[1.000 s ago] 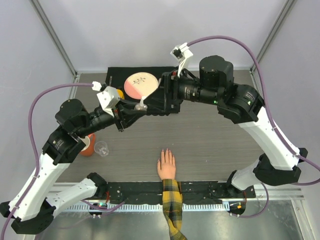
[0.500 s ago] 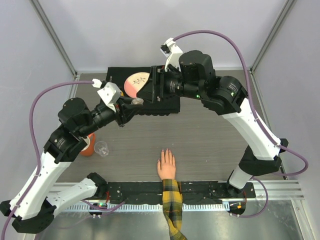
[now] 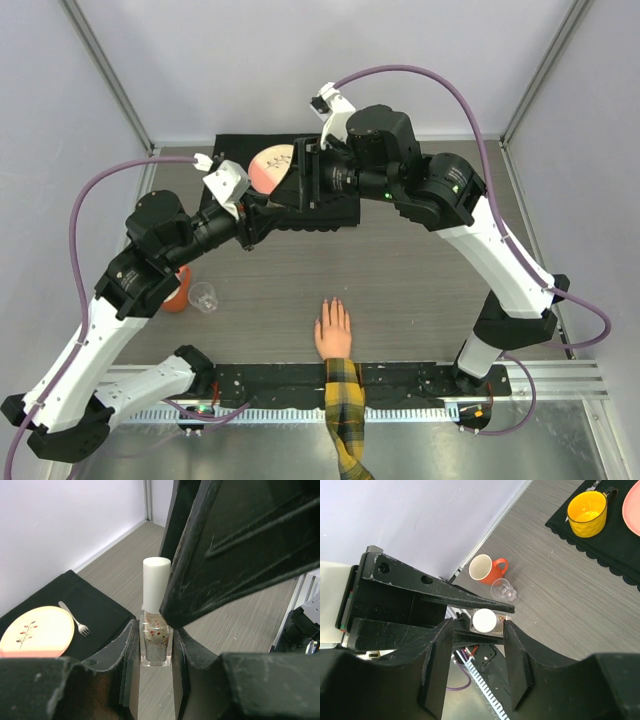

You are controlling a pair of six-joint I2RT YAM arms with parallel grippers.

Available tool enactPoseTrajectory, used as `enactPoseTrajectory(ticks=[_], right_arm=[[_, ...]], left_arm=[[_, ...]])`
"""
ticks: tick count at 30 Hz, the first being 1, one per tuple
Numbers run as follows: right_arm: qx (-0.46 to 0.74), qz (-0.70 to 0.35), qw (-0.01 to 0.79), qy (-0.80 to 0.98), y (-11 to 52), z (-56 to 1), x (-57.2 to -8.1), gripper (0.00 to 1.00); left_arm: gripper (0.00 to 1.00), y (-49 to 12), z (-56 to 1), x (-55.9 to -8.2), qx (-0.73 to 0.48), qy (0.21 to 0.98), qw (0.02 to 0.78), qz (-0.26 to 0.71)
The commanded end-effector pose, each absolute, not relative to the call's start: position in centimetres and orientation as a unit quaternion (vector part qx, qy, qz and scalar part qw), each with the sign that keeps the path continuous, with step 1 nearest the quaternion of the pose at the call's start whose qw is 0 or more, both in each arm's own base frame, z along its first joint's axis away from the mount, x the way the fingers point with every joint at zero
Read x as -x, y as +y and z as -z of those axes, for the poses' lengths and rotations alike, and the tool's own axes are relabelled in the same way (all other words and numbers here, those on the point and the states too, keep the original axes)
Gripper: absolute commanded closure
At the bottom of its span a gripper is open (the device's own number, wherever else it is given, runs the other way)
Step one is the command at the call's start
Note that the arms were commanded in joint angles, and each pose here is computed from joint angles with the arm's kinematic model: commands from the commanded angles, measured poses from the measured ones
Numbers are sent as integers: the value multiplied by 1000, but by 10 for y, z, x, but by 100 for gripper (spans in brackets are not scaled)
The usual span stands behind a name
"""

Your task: Paint the nails

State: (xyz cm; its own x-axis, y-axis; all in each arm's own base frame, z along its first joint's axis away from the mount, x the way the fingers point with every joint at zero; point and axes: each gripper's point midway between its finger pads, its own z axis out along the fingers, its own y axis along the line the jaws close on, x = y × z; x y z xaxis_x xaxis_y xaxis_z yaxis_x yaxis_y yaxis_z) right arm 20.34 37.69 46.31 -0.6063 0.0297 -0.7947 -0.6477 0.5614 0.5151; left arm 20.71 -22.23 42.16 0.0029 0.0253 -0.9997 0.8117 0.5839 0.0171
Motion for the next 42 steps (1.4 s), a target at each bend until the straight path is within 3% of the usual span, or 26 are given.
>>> enactPoseTrajectory(ticks=[1,8,16,23,26,32,34,35,42], right_arm=[[205,-433,412,775,377,-476,-200,52],[214,-413,414,782,376,-466,-203,66],[246,-391,407,788,369,-452,-198,99],[440,-426,376,696,361,-430,-144,99],[459,-449,364,675,355,-427,-131,99],[437,-457,373,679,357,-436,-134,99],[416,-450,392,686,355,-445,-142,94],[409,-449,396,689,356,-448,-145,80],[328,-451,421,715,352,-473,-161,34]], left_arm=[[100,-222,-439,-205,-324,614,643,324],[100,-226,-436,-197,-336,614,629,339],[100,-242,-437,-160,-394,589,574,410],[100,-253,-431,-96,-475,544,455,520],[100,-259,-429,-89,-478,548,407,552],[100,-256,-436,-95,-474,544,443,532],[100,-255,-435,-98,-474,544,451,525],[100,-255,-435,-102,-470,548,459,518],[100,-242,-435,-135,-442,567,546,430]])
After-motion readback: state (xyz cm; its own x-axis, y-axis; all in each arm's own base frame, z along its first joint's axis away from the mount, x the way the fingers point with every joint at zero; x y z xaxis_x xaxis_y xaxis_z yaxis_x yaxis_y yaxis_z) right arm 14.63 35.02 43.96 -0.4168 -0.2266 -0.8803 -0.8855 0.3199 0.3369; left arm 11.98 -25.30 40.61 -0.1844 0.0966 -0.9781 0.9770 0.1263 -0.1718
